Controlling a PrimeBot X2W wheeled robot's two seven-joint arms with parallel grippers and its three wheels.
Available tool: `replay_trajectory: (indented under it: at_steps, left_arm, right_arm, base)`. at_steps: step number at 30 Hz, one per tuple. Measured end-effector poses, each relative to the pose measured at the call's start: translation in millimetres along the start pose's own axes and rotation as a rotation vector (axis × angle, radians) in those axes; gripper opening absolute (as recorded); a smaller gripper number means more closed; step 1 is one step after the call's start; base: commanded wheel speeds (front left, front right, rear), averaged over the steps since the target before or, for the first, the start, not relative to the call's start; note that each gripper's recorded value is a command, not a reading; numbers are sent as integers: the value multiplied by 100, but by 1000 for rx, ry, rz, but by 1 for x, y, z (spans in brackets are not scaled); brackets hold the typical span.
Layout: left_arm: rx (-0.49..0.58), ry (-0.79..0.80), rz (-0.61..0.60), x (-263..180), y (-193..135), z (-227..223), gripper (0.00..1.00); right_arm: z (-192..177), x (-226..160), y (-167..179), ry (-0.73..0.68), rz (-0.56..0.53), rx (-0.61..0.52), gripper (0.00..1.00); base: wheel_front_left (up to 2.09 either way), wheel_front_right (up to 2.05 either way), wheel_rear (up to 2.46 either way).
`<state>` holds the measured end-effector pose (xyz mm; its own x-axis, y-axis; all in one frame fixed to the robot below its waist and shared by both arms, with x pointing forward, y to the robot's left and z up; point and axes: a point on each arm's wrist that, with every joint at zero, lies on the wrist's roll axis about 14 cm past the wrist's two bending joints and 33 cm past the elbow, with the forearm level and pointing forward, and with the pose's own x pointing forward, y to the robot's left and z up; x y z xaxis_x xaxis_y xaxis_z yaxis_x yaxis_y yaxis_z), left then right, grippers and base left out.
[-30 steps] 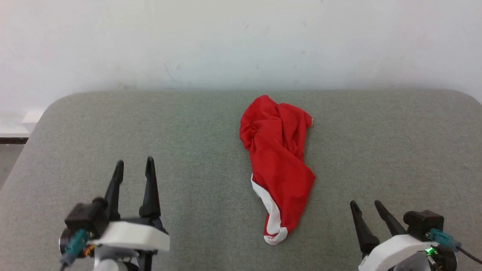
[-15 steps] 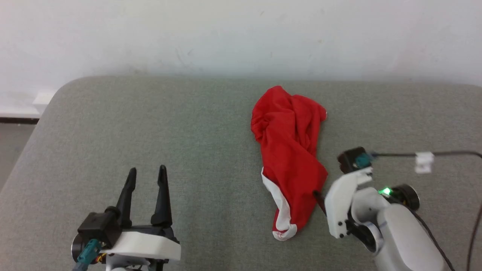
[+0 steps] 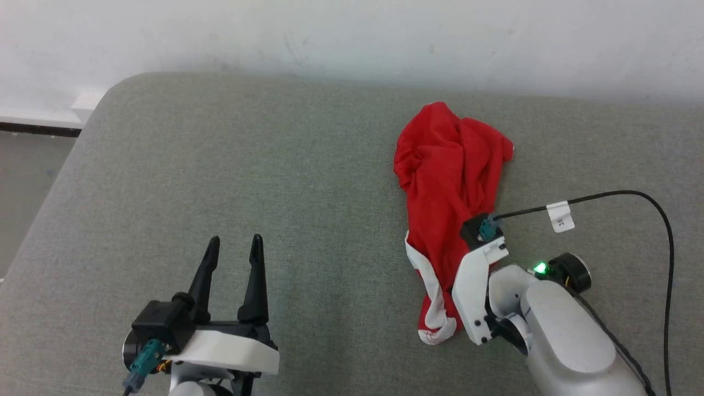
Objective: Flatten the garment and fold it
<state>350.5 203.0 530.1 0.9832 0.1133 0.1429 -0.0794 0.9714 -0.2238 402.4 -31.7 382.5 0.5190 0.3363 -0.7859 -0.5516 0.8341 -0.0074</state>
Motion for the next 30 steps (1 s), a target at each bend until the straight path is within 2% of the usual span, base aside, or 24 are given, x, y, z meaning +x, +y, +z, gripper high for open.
replay_trajectory:
  at_steps: [1,2,7,10,12,17,21,22,23,26,30]
  left_arm:
    - [0,3,1,0,0,-1,100]
    - [-2,5,-3,1,0,-2,100]
    - [-10,3,-16,4,-5,-2,100]
    - [-14,-3,-25,5,-8,-1,100]
    - [-16,-4,-33,6,-11,0,100]
    - [-23,-1,-53,9,-16,-2,100]
    - [-26,7,-61,9,-18,-5,100]
    - [-26,9,-60,9,-17,-5,100]
    - [-28,11,-60,9,-17,-6,100]
    - [-31,15,-60,10,-18,-7,100]
    - [-37,16,-61,9,-18,-8,100]
  right_arm:
    - [5,1,0,-18,1,-3,14]
    - [8,1,0,-34,3,-5,0]
    - [34,-10,-13,-182,-6,93,0]
    - [51,-27,-45,-297,-67,189,0]
    - [51,-41,-82,-342,-142,261,0]
    - [4,-73,-169,-319,-359,430,0]
    - [-53,-75,-184,-210,-431,564,0]
    - [-60,-74,-183,-206,-436,586,7]
    - [-59,-75,-182,-228,-439,601,100]
    - [-33,-84,-183,-375,-452,598,100]
    - [19,-119,-189,-685,-486,540,100]
  base:
    - [0,0,0]
    - [0,0,0]
    - [0,0,0]
    - [0,0,0]
    - [0,0,0]
    - [0,0,0]
    - [0,0,0]
    - [0,0,0]
    - [0,0,0]
    - [0,0,0]
    - [0,0,0]
